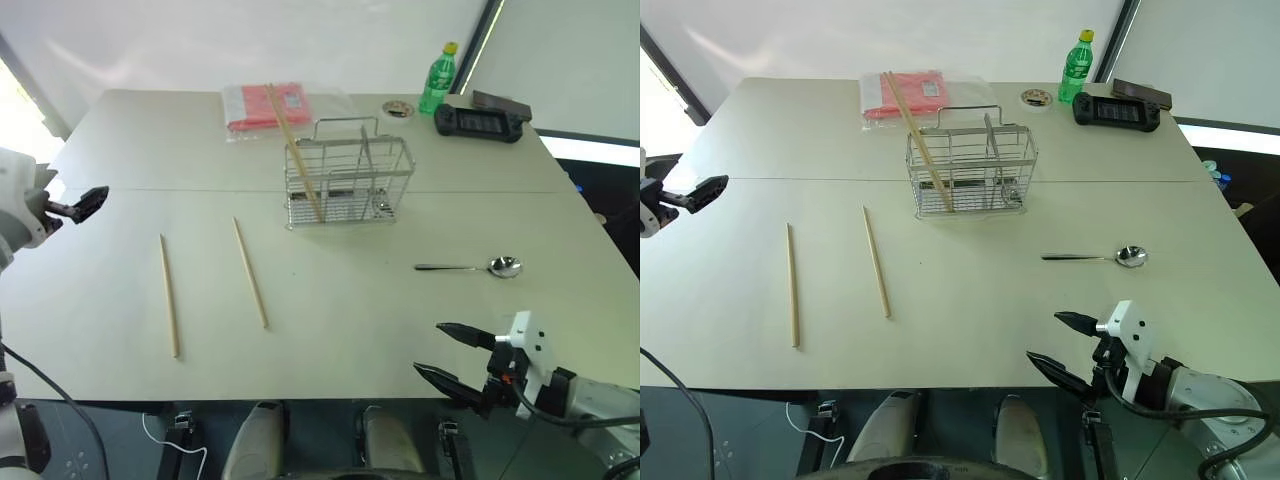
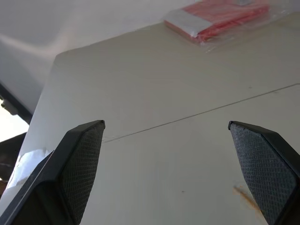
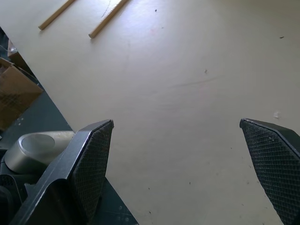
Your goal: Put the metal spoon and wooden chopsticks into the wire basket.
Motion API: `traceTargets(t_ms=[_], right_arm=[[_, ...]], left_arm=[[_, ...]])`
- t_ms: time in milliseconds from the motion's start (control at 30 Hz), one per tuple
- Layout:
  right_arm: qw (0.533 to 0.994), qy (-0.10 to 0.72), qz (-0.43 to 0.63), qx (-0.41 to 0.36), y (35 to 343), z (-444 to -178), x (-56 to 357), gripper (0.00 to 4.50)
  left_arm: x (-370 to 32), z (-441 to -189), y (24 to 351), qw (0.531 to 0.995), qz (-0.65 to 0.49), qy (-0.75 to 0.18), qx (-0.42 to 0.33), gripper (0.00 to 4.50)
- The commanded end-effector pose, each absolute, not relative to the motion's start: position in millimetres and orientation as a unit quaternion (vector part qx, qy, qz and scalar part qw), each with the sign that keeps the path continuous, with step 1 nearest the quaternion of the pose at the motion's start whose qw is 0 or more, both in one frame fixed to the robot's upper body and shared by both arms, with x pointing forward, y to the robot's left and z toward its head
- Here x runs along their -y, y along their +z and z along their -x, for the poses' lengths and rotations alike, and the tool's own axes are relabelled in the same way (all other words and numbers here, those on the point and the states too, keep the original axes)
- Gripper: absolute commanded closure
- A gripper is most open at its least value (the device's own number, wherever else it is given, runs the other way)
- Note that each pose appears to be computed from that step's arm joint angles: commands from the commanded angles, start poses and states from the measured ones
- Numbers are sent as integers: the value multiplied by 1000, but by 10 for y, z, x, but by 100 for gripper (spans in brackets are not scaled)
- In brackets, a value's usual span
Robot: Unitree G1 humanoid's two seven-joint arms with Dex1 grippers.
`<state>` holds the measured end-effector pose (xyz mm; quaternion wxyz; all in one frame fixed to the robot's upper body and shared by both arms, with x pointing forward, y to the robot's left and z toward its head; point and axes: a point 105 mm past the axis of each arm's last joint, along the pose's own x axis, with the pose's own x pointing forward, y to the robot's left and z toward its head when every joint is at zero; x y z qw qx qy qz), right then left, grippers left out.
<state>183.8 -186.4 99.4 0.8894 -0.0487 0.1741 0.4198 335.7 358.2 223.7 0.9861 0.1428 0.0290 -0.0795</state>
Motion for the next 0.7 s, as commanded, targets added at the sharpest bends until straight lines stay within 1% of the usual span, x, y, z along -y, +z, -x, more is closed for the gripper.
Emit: traceTargets(t_ms=[33, 133, 300, 367, 467, 500, 600, 700], right_arm=[[893, 418, 74, -147, 1186, -1948, 1941, 0], [891, 422, 93, -140, 1284, -2016, 1984, 0], [864, 453, 174, -132, 1549, -2232, 2142, 0], [854, 463, 198, -133, 1619, -2310, 2203, 0], [820, 493, 260, -129, 1826, -2543, 2273, 0], [812, 499, 274, -129, 1879, -2603, 2286, 0], [794, 517, 292, -133, 2017, -2879, 2270, 0], [785, 520, 304, -148, 2053, -3142, 2271, 0]], left_arm=[[-3394, -3269, 2468, 983, -142, -119, 6, 5], [-3250, -3214, 2474, 978, -142, -153, 1, 5], [-2729, -2973, 2579, 940, -144, -310, -19, 5], [-2577, -2892, 2650, 924, -138, -355, -22, 5], [-2199, -2690, 2805, 879, -139, -456, -24, 5], [-2120, -2643, 2826, 868, -140, -476, -26, 5], [-1921, -2566, 2821, 840, -155, -520, -30, 5], [-1808, -2530, 2771, 821, -176, -542, -35, 5]])
